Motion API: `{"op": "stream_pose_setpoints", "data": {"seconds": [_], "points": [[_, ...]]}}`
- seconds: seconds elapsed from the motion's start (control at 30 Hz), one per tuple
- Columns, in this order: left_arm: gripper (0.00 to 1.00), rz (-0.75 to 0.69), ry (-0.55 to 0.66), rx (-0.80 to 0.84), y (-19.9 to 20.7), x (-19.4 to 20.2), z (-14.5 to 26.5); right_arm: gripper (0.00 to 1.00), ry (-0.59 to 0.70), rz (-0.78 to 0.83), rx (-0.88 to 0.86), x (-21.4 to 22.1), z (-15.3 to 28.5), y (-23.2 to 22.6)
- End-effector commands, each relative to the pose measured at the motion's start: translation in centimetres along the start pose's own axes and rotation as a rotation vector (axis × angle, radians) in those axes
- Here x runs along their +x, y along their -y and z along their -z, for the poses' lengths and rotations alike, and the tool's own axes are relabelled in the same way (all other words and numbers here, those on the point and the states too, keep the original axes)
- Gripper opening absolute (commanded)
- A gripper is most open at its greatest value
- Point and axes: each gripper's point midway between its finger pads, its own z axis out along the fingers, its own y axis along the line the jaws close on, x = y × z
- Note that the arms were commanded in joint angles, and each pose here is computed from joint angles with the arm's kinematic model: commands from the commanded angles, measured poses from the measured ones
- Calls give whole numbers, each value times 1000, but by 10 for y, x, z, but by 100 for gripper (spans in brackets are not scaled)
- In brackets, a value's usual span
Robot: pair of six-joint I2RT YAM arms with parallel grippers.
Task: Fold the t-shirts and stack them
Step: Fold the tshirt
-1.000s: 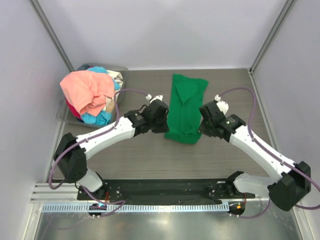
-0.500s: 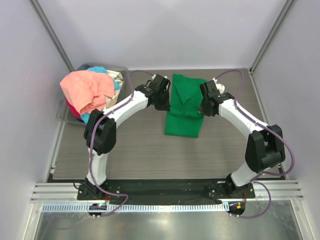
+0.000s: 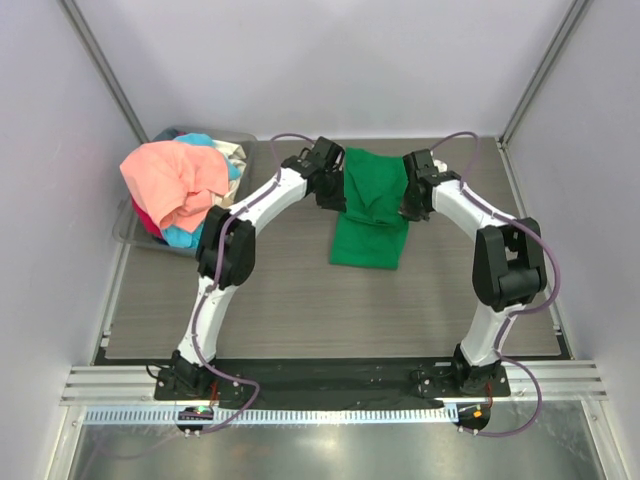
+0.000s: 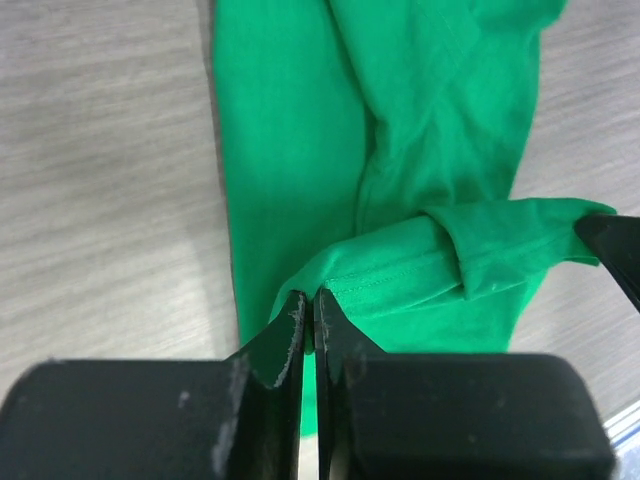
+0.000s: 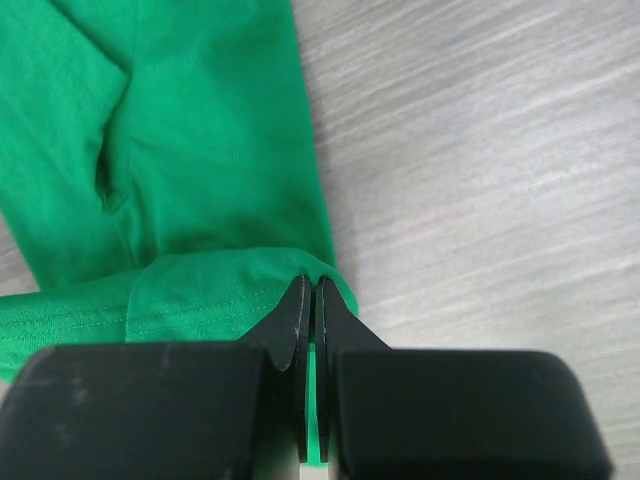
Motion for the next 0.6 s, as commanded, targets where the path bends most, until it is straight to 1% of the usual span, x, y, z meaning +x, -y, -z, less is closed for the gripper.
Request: {"op": "stream_pose_setpoints", "data": {"seconds": [0.0,0.03,0.1,0.17,0.2,0.23,0.27,0.3,0.33,0.37,0.4,0.43,0.47,0.5,0.53,0.57], "points": [[4,-4,-6,25,-1,-12,0,1,49,10,-48,-25,-4,-14],[5,4,-19,19,-5,-9,-8,1,47,4,-52,-27,-7,-15],[7,15,-12,21,-5,-17,-10,1,31,4,-50,-27,-18,-15],[14,30,-28,17,-12,-18,-21,2,34,-7,-57,-35,-23,-18],[18,36,-38,17,-14,-18,-24,4,37,-8,-57,-40,-27,-20],[22,34,-8,40,-7,-32,-19,10,36,-15,-62,-43,-30,-22],[26,56,-15,32,-15,-35,-26,24,37,-24,-63,-49,-32,-20],[31,67,-18,37,-17,-39,-26,35,29,-28,-63,-52,-38,-21],[36,77,-2,54,-15,-49,-24,46,66,-36,-87,-72,-33,-28],[38,101,33,93,-12,-69,-14,61,78,-44,-86,-83,-30,-28],[41,116,47,119,-9,-78,-6,66,67,-49,-65,-89,-28,-22],[46,130,71,133,-13,-90,5,70,109,-58,-82,-110,-16,-27],[51,136,70,129,-16,-90,8,75,123,-46,-88,-117,-8,-28],[55,106,123,143,-8,-103,35,76,142,-46,-94,-124,1,-27],[62,95,137,132,-9,-103,43,78,167,-43,-111,-128,18,-27],[64,100,104,91,-24,-86,34,80,164,-37,-124,-124,25,-27]]}}
